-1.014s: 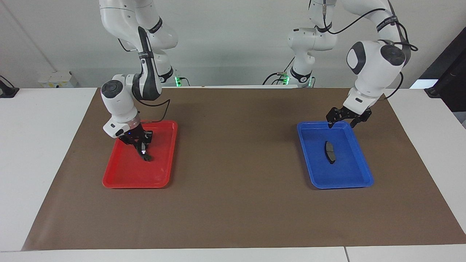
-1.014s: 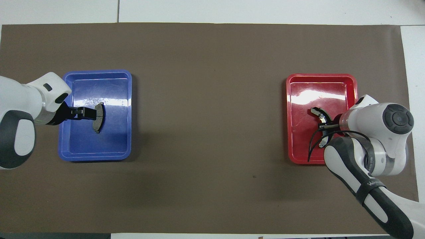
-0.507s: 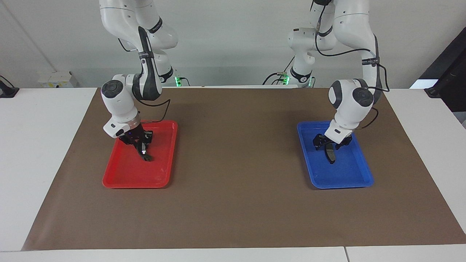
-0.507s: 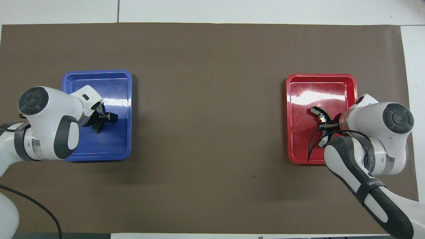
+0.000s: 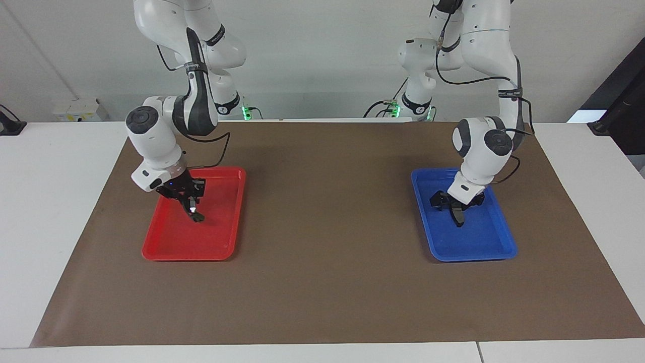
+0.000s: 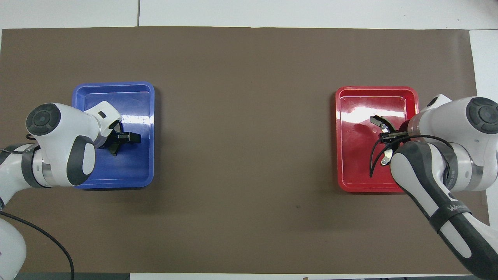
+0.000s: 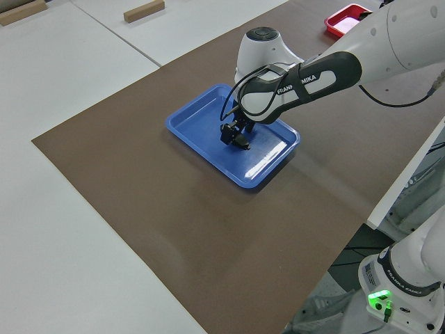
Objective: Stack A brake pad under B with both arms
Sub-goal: 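Grasp the brake pad in the blue tray with the left gripper, then carry the blue-tray pad to the table center with the left gripper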
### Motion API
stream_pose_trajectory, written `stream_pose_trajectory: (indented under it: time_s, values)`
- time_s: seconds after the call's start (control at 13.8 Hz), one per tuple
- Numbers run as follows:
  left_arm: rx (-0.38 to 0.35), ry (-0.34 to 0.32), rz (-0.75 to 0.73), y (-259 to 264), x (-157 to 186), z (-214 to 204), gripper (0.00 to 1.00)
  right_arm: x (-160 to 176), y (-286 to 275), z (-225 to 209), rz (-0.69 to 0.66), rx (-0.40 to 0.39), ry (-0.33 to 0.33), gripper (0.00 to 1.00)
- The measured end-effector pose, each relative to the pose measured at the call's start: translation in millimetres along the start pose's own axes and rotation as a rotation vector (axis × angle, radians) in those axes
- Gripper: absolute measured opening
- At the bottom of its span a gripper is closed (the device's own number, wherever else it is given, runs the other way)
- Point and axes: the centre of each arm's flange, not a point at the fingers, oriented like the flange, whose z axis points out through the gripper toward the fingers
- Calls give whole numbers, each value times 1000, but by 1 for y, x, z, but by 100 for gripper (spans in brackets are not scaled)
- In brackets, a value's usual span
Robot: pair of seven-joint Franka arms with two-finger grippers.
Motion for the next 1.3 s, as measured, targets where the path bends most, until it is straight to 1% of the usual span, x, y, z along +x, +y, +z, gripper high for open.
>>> stream_pose_trajectory:
  time_s: [0.14, 0.22, 0.29, 0.36, 0.65, 0.94, 1.16, 1.3]
  values:
    - [0, 1, 21, -1, 3, -6, 48, -1, 0, -8, 1, 1, 0, 43]
    - [-1, 7, 27, -1, 4, -11, 48, -2, 0, -8, 1, 1, -2, 43]
    - [-1, 17, 30, -1, 6, -17, 44, -2, 0, -8, 2, 1, -4, 43]
    - [-2, 27, 33, -1, 7, -24, 38, -2, 0, -8, 2, 1, -4, 43]
    - [-5, 37, 53, 8, 17, -53, 38, -2, 1, -8, 2, 2, -5, 43]
    - [-9, 49, 118, 45, 29, -91, 38, -2, 1, -8, 2, 2, -6, 43]
    - [-20, 81, 159, 120, 30, -118, 38, -4, 3, -17, 8, 3, -14, 43]
    - [-35, 105, 168, 186, 18, -126, 38, -8, 5, -37, 12, 7, -37, 43]
